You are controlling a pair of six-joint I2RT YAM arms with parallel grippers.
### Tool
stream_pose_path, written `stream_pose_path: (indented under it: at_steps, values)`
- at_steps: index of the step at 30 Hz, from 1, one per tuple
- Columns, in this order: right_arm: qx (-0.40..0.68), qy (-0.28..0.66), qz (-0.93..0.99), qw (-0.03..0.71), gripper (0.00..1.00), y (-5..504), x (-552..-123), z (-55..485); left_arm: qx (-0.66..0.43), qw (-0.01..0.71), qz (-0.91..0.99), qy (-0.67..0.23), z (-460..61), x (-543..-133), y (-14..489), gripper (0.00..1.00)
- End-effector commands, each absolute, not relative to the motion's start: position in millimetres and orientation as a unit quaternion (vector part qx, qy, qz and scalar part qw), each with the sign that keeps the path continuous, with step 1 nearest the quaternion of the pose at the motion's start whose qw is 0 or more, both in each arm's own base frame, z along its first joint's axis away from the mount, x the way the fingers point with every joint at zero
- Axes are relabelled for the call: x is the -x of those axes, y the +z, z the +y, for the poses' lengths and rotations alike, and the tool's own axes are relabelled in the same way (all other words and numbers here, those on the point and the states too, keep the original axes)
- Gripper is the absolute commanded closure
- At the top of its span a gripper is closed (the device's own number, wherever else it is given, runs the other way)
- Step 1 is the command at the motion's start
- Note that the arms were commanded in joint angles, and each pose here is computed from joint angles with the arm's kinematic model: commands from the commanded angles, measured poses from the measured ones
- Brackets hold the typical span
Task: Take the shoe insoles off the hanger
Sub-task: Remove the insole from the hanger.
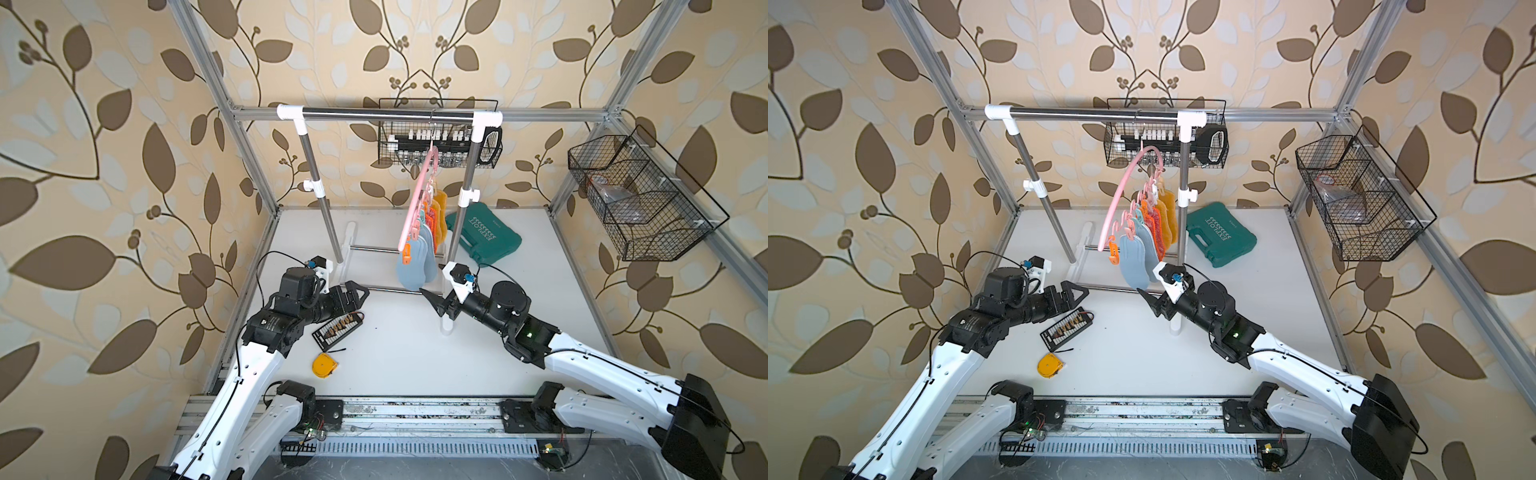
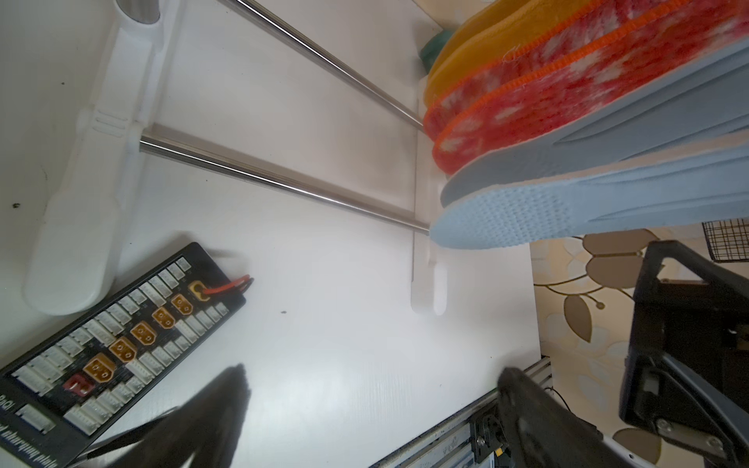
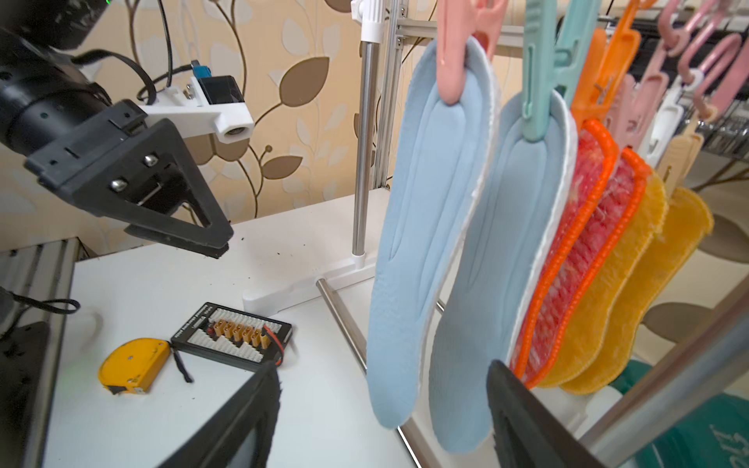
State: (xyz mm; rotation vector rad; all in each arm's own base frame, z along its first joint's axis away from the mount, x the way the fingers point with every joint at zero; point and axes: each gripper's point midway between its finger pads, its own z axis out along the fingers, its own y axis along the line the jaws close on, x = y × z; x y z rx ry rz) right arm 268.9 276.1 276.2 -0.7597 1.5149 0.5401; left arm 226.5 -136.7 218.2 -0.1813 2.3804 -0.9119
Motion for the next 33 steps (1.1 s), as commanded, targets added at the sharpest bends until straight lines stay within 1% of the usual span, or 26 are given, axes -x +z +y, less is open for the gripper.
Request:
stream_pose_path:
  at_steps: [1,6,11,12,24,29,33]
  values:
    - [0.338,0.27,0.644,0.631,0.26,292,-272,291,0.06,0.292,0.894,-0.335,-134,-222,220,0.01]
    - [0.336,0.28,0.638,0.633,0.29,297,-283,300,0.061,0.291,0.892,-0.341,-135,-218,217,0.01]
    - [0.352,0.299,0.631,0.623,0.42,298,-286,313,0.062,0.284,0.892,-0.346,-136,-214,216,0.01]
    - [0.354,0.301,0.63,0.622,0.43,299,-287,314,0.061,0.286,0.891,-0.347,-136,-214,215,0.01]
    - [0.31,0.304,0.638,0.636,0.43,303,-327,335,0.054,0.278,0.89,-0.357,-140,-211,219,0.01]
    - [0.269,0.279,0.65,0.653,0.43,300,-351,333,0.054,0.275,0.891,-0.358,-140,-209,218,0.01]
    - [0.275,0.279,0.645,0.656,0.41,299,-353,338,0.05,0.281,0.889,-0.358,-140,-210,219,0.01]
